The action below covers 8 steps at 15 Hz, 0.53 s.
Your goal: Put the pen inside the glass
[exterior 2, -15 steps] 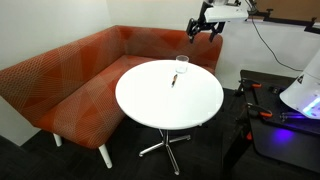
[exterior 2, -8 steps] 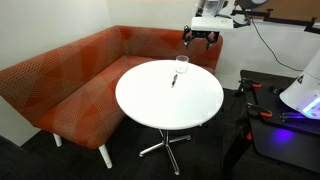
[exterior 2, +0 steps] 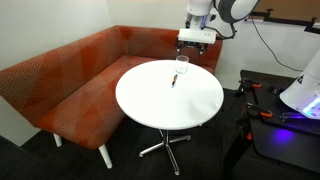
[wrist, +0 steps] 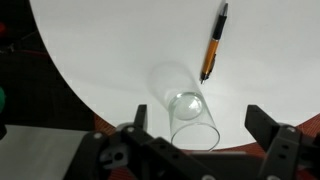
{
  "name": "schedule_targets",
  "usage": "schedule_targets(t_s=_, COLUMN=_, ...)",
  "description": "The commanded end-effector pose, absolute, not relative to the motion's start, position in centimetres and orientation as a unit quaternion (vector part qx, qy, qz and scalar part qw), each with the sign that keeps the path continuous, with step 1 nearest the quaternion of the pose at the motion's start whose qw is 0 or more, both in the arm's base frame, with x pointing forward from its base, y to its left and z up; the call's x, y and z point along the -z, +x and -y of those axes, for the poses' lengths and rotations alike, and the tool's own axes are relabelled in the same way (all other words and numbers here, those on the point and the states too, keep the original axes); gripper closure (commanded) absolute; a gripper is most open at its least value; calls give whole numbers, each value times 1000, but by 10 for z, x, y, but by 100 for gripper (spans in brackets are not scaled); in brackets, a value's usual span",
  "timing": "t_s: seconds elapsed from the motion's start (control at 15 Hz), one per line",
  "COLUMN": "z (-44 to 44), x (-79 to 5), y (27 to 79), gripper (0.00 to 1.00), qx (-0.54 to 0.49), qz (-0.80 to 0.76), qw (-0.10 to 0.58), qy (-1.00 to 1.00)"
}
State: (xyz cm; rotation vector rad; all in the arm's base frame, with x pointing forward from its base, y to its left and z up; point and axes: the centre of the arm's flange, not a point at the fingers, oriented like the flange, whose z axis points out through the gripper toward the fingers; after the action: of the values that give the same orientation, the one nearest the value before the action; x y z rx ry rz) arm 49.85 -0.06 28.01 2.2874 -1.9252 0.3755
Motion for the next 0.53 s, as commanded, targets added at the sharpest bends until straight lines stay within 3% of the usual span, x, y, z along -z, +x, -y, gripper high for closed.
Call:
schedule_targets(t_s=0.0, z=2, x=-259, y=522, gripper=0, qx=-137, qz=636, qw=60, qy=757)
schedule_targets(t_s=0.47, z=8, x=-218, y=548, gripper=0, qx=-130, qz=628, qw=50, qy=766)
